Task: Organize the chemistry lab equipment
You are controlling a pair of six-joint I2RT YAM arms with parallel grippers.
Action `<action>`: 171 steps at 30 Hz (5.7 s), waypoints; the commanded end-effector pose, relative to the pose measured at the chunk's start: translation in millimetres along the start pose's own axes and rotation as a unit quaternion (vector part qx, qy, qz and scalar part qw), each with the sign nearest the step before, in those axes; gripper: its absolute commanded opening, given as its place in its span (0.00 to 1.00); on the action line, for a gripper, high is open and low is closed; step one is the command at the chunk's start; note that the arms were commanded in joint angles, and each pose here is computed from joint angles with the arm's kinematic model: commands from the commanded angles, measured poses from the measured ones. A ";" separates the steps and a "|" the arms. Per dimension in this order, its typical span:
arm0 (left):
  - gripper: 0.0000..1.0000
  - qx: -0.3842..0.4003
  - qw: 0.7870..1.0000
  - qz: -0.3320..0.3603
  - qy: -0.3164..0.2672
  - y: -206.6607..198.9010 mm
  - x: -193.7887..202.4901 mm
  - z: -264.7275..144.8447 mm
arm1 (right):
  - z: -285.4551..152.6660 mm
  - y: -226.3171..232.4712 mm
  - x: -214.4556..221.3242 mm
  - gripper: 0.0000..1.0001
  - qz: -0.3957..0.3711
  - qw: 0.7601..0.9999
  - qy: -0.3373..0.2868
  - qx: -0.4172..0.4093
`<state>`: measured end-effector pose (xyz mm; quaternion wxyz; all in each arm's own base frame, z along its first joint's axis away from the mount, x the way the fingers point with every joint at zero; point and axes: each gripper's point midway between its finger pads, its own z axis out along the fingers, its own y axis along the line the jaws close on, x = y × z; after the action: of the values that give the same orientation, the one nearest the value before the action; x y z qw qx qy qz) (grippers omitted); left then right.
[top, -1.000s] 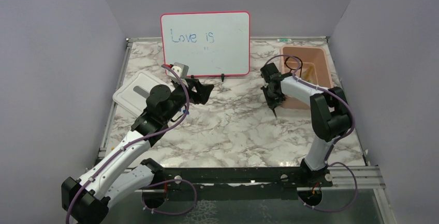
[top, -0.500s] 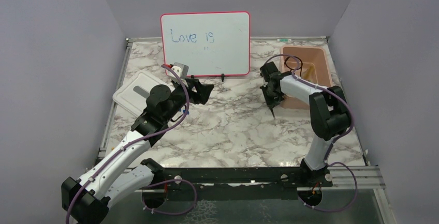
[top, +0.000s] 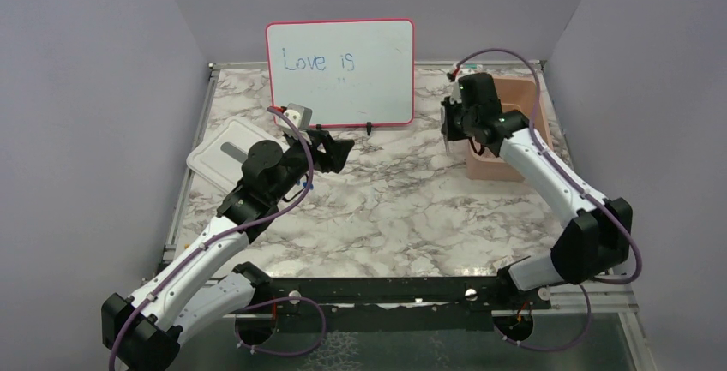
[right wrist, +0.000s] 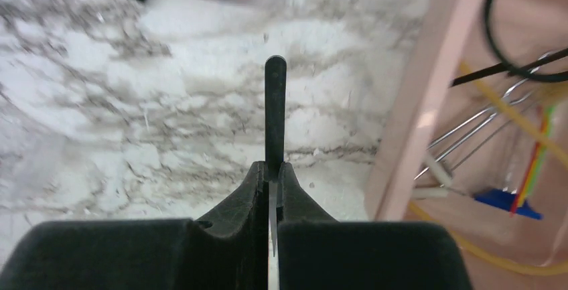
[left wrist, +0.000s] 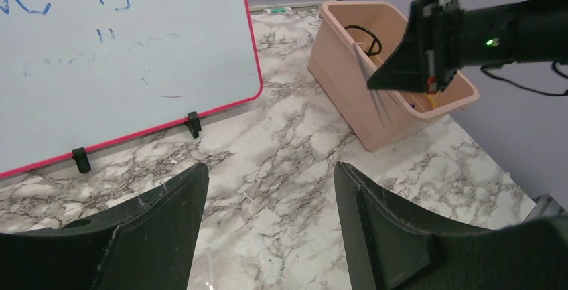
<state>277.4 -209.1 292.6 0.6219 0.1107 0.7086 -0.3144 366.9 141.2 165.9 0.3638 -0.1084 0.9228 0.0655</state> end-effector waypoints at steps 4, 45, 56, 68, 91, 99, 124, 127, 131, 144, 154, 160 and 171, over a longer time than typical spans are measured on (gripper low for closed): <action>0.72 -0.007 1.000 0.004 -0.021 2.4 -11.0 -7.0 | -69.7 -51.8 -76.8 0.01 -0.008 0.980 -0.150 0.128; 0.85 -0.298 0.948 -0.069 0.091 110.0 17.5 9.4 | 22.2 -229.3 -6.9 0.34 0.128 0.955 -0.023 0.266; 0.71 -0.382 0.895 -0.139 0.184 197.3 53.7 16.6 | -51.1 -195.0 -30.8 0.35 0.191 0.953 -0.080 0.222; 0.49 -0.447 0.831 -0.154 0.292 276.1 126.1 32.3 | -85.5 -104.7 -51.7 0.30 0.196 0.968 -0.160 0.002; 0.21 -0.474 0.792 -0.186 0.337 296.0 186.3 32.2 | -33.2 60.3 -46.3 0.20 0.130 0.974 -0.099 -0.159; 0.09 -0.467 0.813 -0.197 0.288 280.3 144.5 29.6 | -0.1 142.7 -28.6 0.21 0.078 0.973 -0.050 -0.210; 0.03 -0.378 0.855 -0.309 0.175 229.7 92.1 5.3 | 70.4 347.9 -29.3 0.55 0.095 0.909 0.010 -0.406; 0.03 -0.365 0.855 -0.325 0.172 226.8 88.2 5.4 | 68.2 367.3 -29.7 0.55 0.091 0.897 0.010 -0.433; 0.03 -0.357 0.857 -0.335 0.161 224.8 79.0 3.1 | 73.1 379.9 -24.0 0.56 0.098 0.892 0.025 -0.440; 0.03 -0.349 0.864 -0.331 0.148 213.1 65.4 -6.2 | 71.1 410.2 -16.2 0.52 0.142 0.842 0.052 -0.517; 0.06 -0.359 0.869 -0.308 0.143 209.5 58.9 -20.9 | 71.2 420.8 -11.4 0.10 0.171 0.812 0.068 -0.554; 0.40 -0.372 0.885 -0.255 0.119 212.2 32.4 -31.2 | 31.7 420.0 -33.2 0.01 0.171 0.788 0.044 -0.590; 0.73 -0.385 0.913 -0.119 0.059 195.0 -97.2 -50.4 | -57.4 408.0 -90.0 0.01 0.168 0.764 -0.025 -0.623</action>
<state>372.7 -25.1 261.8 0.4722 -0.2371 0.8378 -0.1372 306.5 547.7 189.6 0.1676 -0.1234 0.7428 0.6363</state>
